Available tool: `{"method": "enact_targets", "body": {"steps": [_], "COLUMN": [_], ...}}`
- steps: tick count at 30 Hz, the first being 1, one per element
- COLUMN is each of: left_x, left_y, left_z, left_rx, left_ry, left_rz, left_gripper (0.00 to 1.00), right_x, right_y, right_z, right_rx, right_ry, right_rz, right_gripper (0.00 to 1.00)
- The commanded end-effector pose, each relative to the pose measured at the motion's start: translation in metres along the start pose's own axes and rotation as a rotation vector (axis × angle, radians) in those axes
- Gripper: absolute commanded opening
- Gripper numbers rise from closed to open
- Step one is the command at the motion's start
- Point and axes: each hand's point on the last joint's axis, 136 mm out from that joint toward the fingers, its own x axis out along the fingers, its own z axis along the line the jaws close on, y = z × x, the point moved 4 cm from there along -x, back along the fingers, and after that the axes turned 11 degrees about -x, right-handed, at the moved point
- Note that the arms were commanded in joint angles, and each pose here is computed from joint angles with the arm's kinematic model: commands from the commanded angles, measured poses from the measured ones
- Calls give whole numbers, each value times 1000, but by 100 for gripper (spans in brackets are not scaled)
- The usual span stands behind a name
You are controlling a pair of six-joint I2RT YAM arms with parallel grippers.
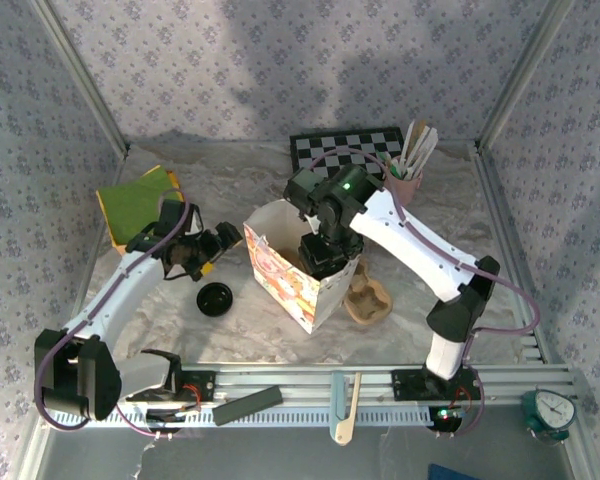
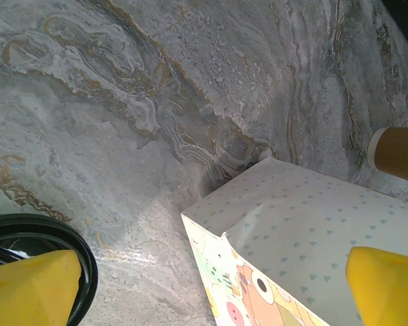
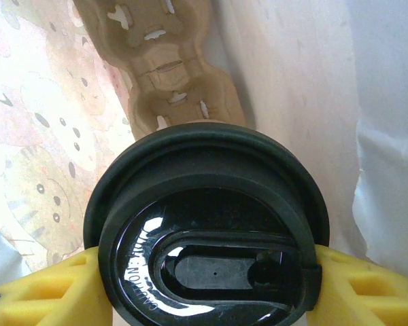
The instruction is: Pack the takeout coffee
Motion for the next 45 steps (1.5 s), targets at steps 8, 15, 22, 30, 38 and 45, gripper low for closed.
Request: {"method": "enact_targets", "body": {"steps": [8, 15, 22, 30, 38, 45], "left_x": [-6, -12, -23, -35, -33, -33], "left_y": [-3, -4, -3, -1, -2, -2], "left_z": [-12, -16, -20, -23, -24, -24], "left_rx": [17, 40, 76, 107, 106, 105], "left_ry": [21, 29, 38, 59, 58, 60], "left_rz": [-23, -32, -46, -63, -59, -59], "left_gripper": [100, 100, 100, 100, 100, 100], "right_x": [-8, -2, 8, 11, 10, 12], "right_y": [30, 13, 5, -1, 4, 2], "right_z": [-4, 5, 6, 10, 14, 8], "right_rx": [0, -12, -34, -63, -138, -187], "right_ry": [25, 21, 26, 46, 81, 113], "right_rz": [164, 161, 183, 179, 170, 149], "right_gripper": [62, 62, 62, 62, 62, 62]}}
